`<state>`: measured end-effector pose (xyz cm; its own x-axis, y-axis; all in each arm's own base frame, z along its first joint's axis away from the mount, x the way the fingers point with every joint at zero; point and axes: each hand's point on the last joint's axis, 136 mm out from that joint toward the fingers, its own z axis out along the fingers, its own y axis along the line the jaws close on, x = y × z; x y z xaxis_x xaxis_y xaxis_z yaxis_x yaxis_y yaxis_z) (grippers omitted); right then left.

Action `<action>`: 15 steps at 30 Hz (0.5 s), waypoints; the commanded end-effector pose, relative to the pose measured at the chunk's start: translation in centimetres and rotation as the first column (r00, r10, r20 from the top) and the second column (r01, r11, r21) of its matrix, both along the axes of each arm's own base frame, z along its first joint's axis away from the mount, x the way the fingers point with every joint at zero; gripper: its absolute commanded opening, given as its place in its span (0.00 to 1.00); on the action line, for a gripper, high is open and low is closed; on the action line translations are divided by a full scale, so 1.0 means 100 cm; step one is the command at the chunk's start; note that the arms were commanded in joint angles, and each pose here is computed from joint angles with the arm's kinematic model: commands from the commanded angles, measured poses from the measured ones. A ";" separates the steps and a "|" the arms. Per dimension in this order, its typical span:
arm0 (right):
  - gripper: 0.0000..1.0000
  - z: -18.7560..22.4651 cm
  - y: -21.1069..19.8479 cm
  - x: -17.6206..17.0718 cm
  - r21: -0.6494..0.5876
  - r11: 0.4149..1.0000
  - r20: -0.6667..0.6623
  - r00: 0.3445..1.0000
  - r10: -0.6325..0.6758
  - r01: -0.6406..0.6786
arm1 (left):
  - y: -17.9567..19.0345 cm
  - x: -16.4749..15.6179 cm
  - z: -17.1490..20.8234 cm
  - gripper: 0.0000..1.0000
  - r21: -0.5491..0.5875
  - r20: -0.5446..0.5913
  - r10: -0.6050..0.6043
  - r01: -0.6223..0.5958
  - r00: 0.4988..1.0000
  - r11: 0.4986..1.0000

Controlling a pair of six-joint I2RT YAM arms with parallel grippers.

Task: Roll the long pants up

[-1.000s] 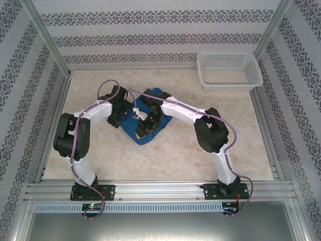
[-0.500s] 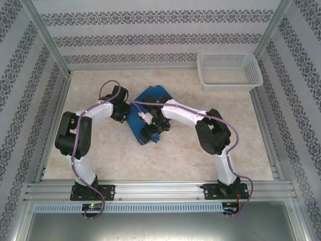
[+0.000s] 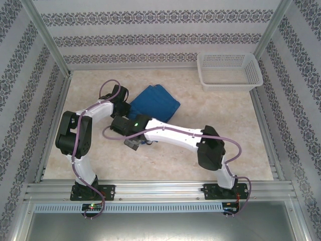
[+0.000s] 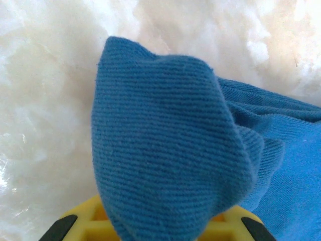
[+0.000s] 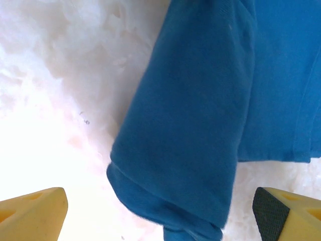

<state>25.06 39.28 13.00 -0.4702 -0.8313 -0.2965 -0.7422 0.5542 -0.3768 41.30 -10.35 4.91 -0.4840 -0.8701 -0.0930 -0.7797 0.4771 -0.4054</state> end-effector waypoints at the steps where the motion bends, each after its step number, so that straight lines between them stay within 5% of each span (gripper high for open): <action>1: 0.96 -0.034 -0.014 0.018 -0.192 0.981 0.094 0.996 -0.001 0.019 | 0.005 -0.014 -0.003 0.00 0.007 -0.075 0.013 -0.012 0.997 1.000; 12: 0.86 -0.062 -0.027 0.076 -0.340 0.940 0.217 0.971 0.096 -0.017 | 0.003 -0.026 0.010 0.00 -0.017 -0.058 -0.004 0.003 0.998 1.000; 14: 0.68 -0.064 -0.029 0.083 -0.328 0.944 0.202 0.975 0.095 -0.024 | 0.004 -0.028 0.013 0.00 -0.016 -0.052 -0.005 0.004 0.999 1.000; 15: 0.27 -0.066 -0.031 0.086 -0.313 0.949 0.175 0.981 0.084 -0.025 | 0.005 -0.030 0.014 0.00 -0.016 -0.050 -0.005 0.004 0.999 1.000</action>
